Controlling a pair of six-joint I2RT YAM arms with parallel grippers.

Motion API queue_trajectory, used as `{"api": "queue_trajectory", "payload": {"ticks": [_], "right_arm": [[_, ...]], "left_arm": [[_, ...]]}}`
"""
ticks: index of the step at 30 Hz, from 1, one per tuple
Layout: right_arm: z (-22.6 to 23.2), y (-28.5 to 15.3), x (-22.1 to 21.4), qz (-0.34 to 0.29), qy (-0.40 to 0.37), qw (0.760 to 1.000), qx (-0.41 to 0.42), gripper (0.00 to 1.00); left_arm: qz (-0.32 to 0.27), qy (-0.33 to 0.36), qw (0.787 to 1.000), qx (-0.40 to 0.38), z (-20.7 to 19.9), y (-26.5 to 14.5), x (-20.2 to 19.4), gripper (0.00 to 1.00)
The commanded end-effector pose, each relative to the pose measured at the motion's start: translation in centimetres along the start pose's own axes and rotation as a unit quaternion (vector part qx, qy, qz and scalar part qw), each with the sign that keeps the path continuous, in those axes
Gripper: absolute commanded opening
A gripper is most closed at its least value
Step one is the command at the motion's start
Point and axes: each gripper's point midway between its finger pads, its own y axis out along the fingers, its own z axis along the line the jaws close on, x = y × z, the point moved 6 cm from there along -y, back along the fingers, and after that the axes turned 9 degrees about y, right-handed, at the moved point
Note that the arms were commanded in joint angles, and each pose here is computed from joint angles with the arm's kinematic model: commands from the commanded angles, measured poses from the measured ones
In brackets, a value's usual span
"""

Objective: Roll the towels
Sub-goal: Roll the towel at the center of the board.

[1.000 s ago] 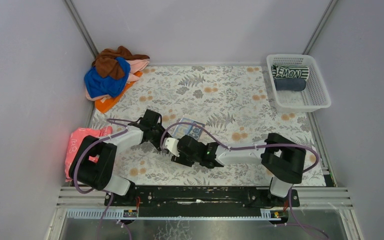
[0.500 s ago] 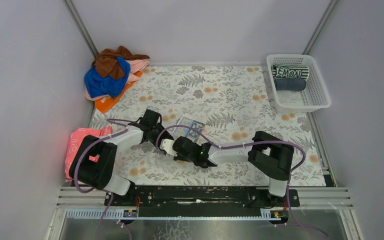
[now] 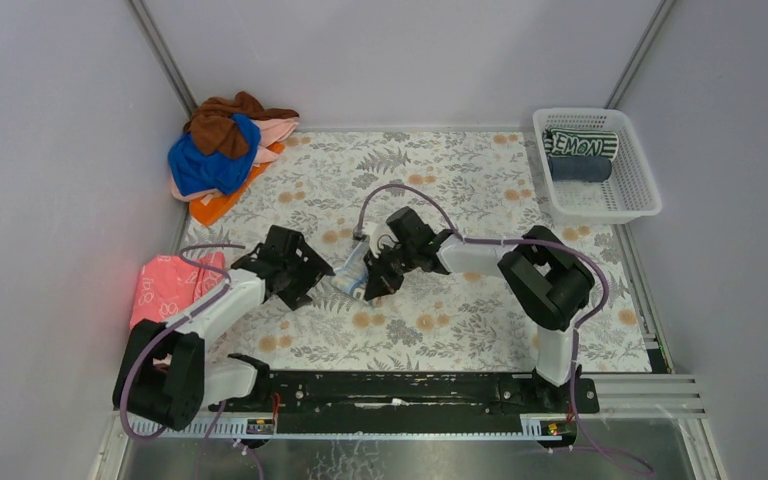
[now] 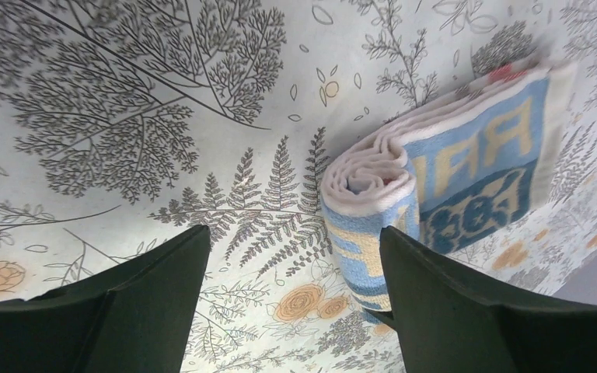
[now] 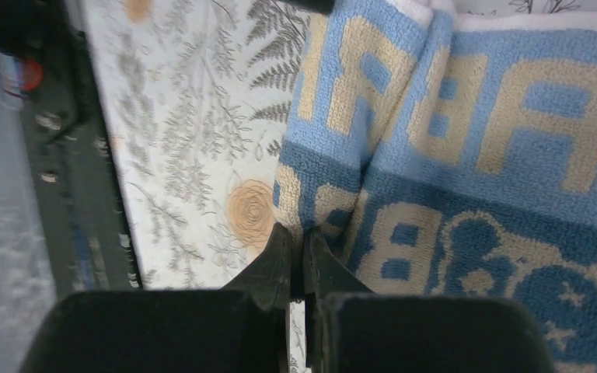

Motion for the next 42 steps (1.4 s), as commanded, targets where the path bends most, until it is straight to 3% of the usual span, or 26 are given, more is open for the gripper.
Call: {"api": "queue_trajectory", "payload": {"ticks": [1, 12, 20, 25, 31, 35, 42], "right_arm": [[1.2, -0.8, 0.9, -0.028, 0.12, 0.976, 0.182, 0.0], [-3.4, -0.4, -1.6, -0.069, 0.307, 0.919, 0.238, 0.0], [-5.0, 0.1, -2.8, -0.076, 0.374, 0.891, 0.245, 0.0], [-5.6, 0.5, -3.3, -0.056, 0.383, 0.898, 0.208, 0.02], [-5.6, -0.7, -2.5, -0.058, 0.359, 0.921, 0.143, 0.19], [-5.0, -2.4, -1.2, -0.07, 0.319, 0.942, 0.084, 0.33], [-2.6, -5.4, 1.0, -0.081, 0.179, 0.977, -0.088, 0.53]], "left_arm": [[-0.013, 0.009, 1.0, 0.016, 1.1, -0.7, 0.0, 0.81], [0.016, 0.015, 0.997, -0.075, -1.7, -0.6, 0.0, 0.87], [0.026, 0.022, 0.995, -0.095, -3.6, 0.8, 0.9, 0.82], [0.031, 0.02, 0.995, -0.087, -3.6, 1.7, 1.0, 0.79], [0.062, 0.003, 0.998, -0.027, -1.5, 3.7, -0.1, 0.61], [0.079, -0.001, 0.997, -0.002, -0.3, 4.9, -0.9, 0.52], [0.086, -0.005, 0.996, 0.021, 0.7, 5.4, -1.4, 0.5]]}}
